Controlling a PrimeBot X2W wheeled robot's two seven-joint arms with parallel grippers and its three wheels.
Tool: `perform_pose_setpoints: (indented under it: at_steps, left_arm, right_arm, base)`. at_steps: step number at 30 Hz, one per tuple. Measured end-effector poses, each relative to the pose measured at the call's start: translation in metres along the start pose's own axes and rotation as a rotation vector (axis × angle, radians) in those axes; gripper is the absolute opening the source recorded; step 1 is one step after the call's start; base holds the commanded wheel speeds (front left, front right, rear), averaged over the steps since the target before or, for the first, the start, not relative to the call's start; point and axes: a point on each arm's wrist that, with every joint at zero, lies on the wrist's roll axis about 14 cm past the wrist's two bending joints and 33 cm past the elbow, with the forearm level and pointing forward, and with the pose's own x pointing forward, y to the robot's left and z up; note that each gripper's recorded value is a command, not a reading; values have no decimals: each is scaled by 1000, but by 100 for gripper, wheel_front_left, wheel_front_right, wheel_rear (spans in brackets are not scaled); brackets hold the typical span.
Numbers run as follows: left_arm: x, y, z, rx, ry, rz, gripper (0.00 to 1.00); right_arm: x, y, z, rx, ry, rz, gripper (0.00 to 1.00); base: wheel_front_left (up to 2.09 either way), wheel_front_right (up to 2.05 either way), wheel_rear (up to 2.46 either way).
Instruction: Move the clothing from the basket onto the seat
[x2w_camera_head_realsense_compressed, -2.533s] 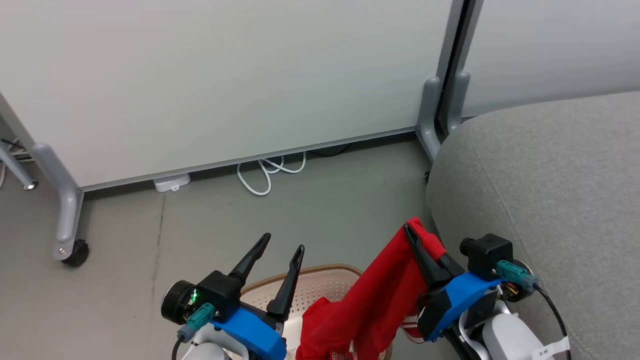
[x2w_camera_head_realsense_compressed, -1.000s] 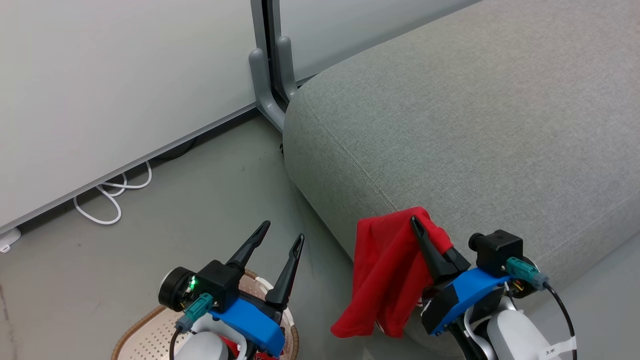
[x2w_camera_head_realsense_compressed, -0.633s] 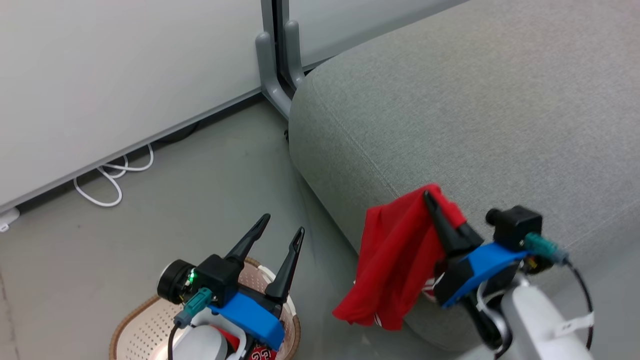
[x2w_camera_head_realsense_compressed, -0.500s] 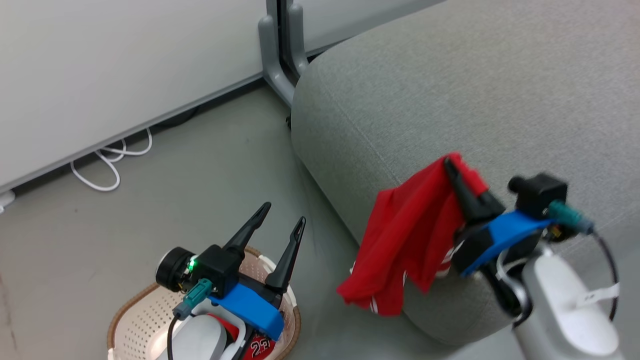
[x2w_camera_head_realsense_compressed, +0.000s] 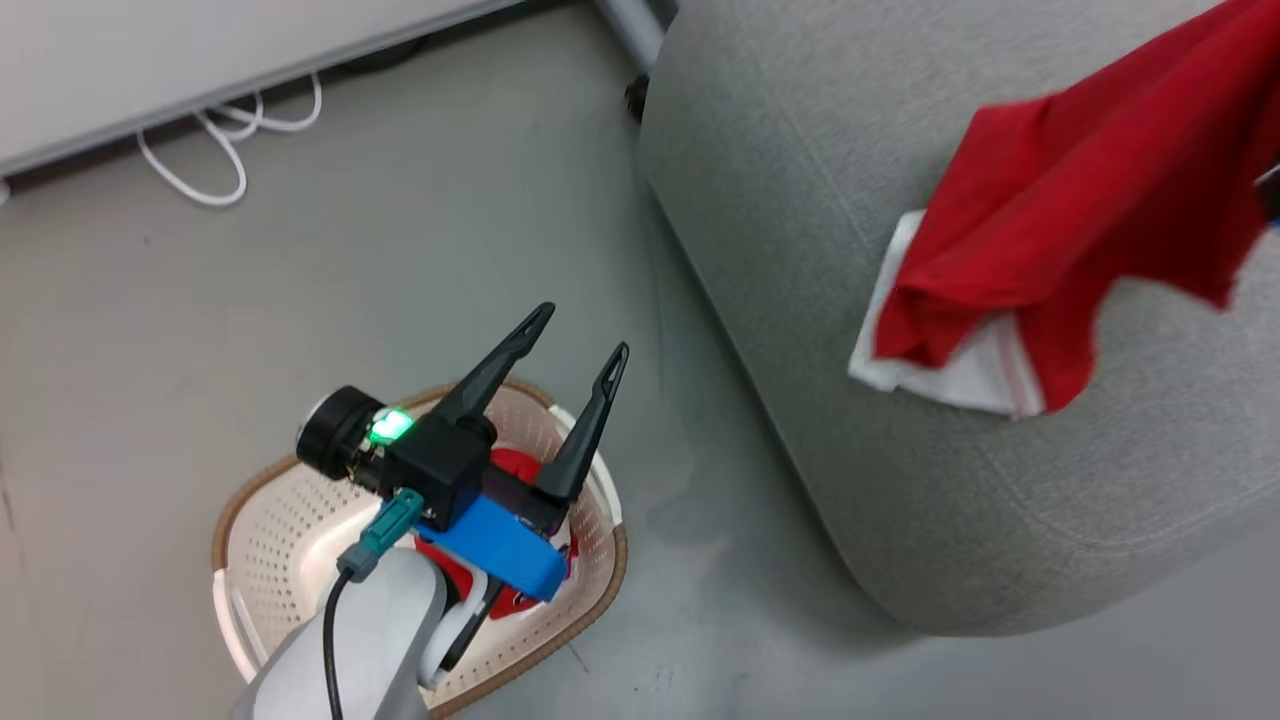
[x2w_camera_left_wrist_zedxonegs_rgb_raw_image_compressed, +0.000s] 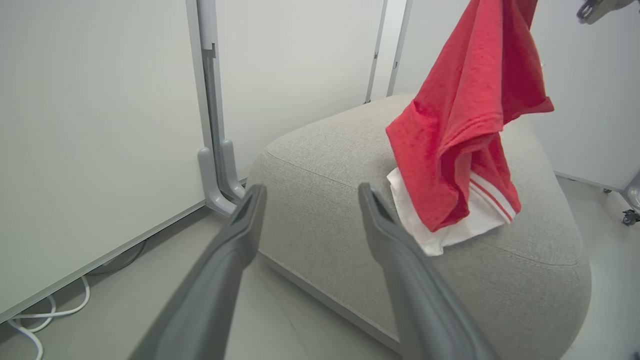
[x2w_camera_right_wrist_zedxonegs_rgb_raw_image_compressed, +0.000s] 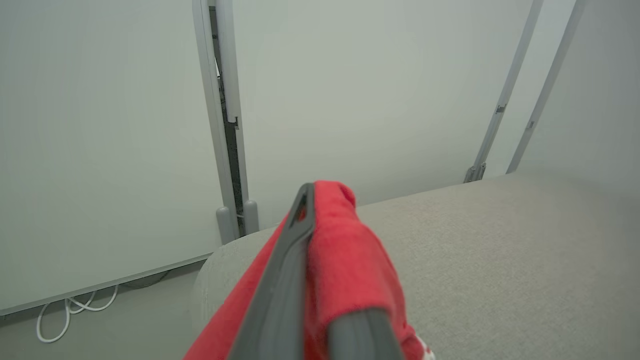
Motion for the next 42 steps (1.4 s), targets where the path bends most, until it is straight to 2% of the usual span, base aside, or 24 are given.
perform_pose_setpoints:
  at_steps: [5, 7, 13, 21, 26, 33, 35, 36, 37, 42]
  left_arm:
    - [-1, 18, -12, -4, 6, 15, 100]
    - [-2, 25, -18, -5, 15, 21, 100]
    - [-2, 39, -33, -5, 23, 16, 100]
    - [-8, 58, -48, -10, 38, 42, 100]
    - [-11, 63, -54, -15, 49, 57, 100]
    - [-11, 66, -51, -7, 44, 64, 100]
    - [-10, 65, -51, -6, 48, 62, 100]
    - [-10, 64, -51, -6, 49, 59, 100]
    - [-10, 63, -51, -5, 49, 57, 100]
    - [-9, 59, -47, -2, 46, 52, 100]
  right_arm:
    - [32, -35, 26, -32, -74, -110, 0]
    - [42, -41, 24, -34, -76, -138, 0]
    - [58, -45, -31, -20, 34, -191, 0]
    - [40, -42, -149, 38, 267, -251, 0]
    - [32, -39, -176, 30, 316, -256, 0]
    - [32, -36, -179, 27, 320, -245, 0]
    - [33, -35, -176, 22, 311, -240, 46]
    - [33, -36, -175, 19, 307, -239, 92]
    - [33, -36, -174, 20, 305, -237, 100]
    - [31, -35, -173, 32, 310, -235, 100]
  base:
    - [0, 0, 0]
    - [0, 0, 0]
    - [0, 0, 0]
    - [0, 0, 0]
    - [0, 0, 0]
    - [0, 0, 0]
    - [0, 0, 0]
    - [0, 0, 0]
    - [0, 0, 0]
    - [0, 0, 0]
